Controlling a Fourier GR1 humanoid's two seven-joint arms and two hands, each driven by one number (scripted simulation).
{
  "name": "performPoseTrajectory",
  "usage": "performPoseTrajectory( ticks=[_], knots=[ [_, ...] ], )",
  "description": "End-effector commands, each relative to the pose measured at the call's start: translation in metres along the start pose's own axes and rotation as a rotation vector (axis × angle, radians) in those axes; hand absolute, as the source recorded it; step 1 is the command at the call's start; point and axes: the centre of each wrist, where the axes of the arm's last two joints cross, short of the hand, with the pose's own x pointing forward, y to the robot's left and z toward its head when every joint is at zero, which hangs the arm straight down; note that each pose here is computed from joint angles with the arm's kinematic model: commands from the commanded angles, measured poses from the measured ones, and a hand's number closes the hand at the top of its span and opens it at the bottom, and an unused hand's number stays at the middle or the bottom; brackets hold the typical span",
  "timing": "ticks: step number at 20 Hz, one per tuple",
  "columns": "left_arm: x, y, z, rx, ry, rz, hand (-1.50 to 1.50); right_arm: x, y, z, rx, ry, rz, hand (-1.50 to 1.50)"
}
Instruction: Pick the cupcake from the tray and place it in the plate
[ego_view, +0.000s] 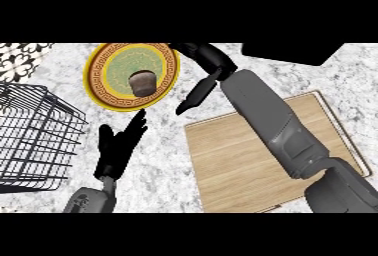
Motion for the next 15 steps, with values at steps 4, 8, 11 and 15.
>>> performPoseTrajectory(
  ticks=[4,8,11,15],
  knots=[
    [-0.001,0.006,0.002,0.022,0.012,0.018,0.00,-0.010,-0.024,0.021,0.121,-0.004,0.039,-1.50],
    [-0.005,0.015,0.008,0.041,0.011,0.024,0.00,-0.012,-0.046,0.039,0.151,0.015,0.076,-1.50],
    [-0.005,0.013,0.008,0.037,0.007,0.014,0.00,-0.026,-0.037,0.046,0.158,0.028,0.101,-1.50],
    [-0.003,0.015,0.005,0.029,0.007,0.008,0.00,-0.021,-0.034,0.037,0.141,0.012,0.116,-1.50]
  ],
)
